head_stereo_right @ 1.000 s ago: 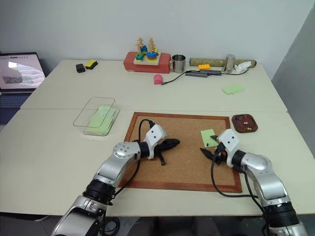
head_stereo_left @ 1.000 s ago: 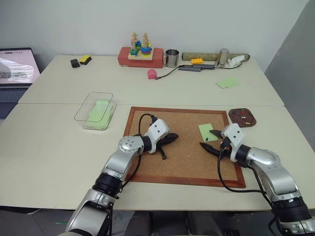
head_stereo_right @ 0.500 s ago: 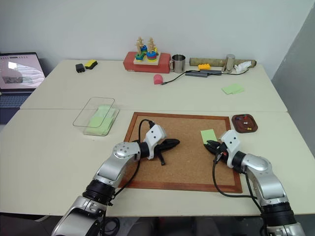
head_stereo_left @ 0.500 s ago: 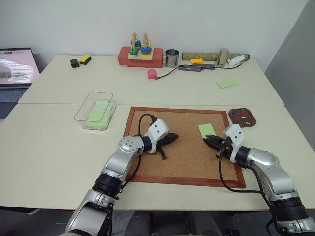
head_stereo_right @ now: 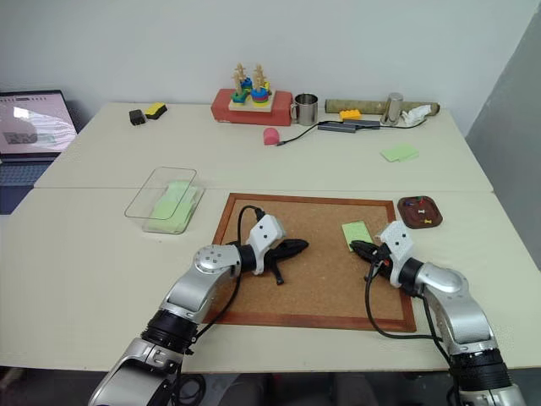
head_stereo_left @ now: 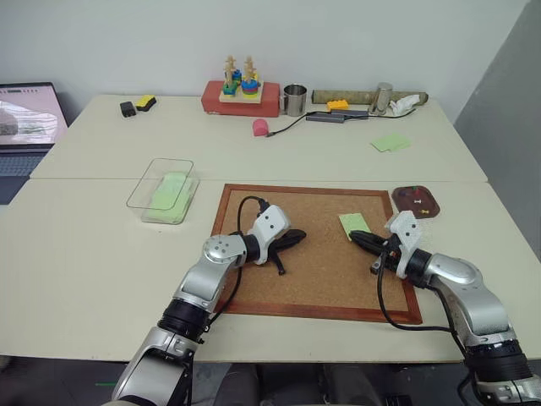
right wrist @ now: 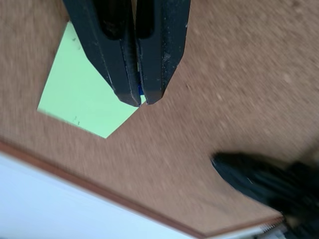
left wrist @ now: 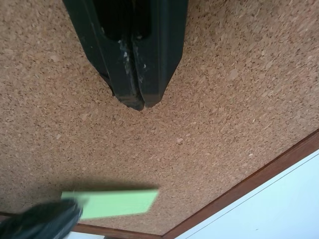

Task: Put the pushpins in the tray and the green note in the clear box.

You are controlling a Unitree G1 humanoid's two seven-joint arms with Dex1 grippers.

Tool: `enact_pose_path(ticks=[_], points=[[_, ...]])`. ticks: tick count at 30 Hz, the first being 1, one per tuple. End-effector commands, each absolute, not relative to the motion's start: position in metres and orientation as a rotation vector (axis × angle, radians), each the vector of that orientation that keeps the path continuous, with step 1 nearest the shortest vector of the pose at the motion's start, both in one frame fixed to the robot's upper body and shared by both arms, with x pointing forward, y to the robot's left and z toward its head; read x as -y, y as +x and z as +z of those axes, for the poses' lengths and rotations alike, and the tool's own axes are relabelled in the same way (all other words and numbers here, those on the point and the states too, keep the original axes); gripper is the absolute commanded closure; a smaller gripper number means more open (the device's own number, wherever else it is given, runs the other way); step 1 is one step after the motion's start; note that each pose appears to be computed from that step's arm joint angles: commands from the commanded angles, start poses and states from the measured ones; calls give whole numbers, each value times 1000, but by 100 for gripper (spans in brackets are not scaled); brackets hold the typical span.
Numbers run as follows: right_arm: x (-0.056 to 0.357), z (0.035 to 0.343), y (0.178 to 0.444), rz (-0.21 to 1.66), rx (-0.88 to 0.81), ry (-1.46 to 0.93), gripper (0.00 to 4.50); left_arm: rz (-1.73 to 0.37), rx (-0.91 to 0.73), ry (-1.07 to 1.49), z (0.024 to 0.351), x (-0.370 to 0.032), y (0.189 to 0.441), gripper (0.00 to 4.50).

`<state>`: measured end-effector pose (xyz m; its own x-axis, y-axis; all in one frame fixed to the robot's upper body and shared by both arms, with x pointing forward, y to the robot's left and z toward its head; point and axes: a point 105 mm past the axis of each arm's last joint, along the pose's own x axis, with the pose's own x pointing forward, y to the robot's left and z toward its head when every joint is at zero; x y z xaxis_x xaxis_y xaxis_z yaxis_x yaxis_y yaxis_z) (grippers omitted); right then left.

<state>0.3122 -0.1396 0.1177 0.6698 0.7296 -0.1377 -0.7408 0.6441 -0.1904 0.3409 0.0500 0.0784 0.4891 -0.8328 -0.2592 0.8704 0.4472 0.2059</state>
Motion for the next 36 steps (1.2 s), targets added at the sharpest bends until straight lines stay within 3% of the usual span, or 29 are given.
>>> enact_pose_path(ticks=[1, 7, 13, 18, 23, 29, 36], points=[[135, 152, 310, 865, 57, -288, 447, -1082, -182, 317, 63, -45, 333, 450], [129, 168, 307, 887, 117, -375, 447, -1076, -139, 161, 87, -45, 334, 450], [127, 181, 306, 879, 194, -515, 450, -1131, -113, -196, 144, -68, 314, 344], [125, 187, 306, 866, 256, -596, 450, -1127, -105, -466, 172, -78, 307, 248], [115, 207, 305, 868, 403, -717, 450, -1143, -135, -681, 178, -62, 303, 147], [104, 216, 300, 899, 483, -795, 450, -1100, -134, -769, 181, -48, 318, 42], [96, 212, 293, 954, 503, -869, 450, -1154, -86, -853, 201, -34, 325, 42]])
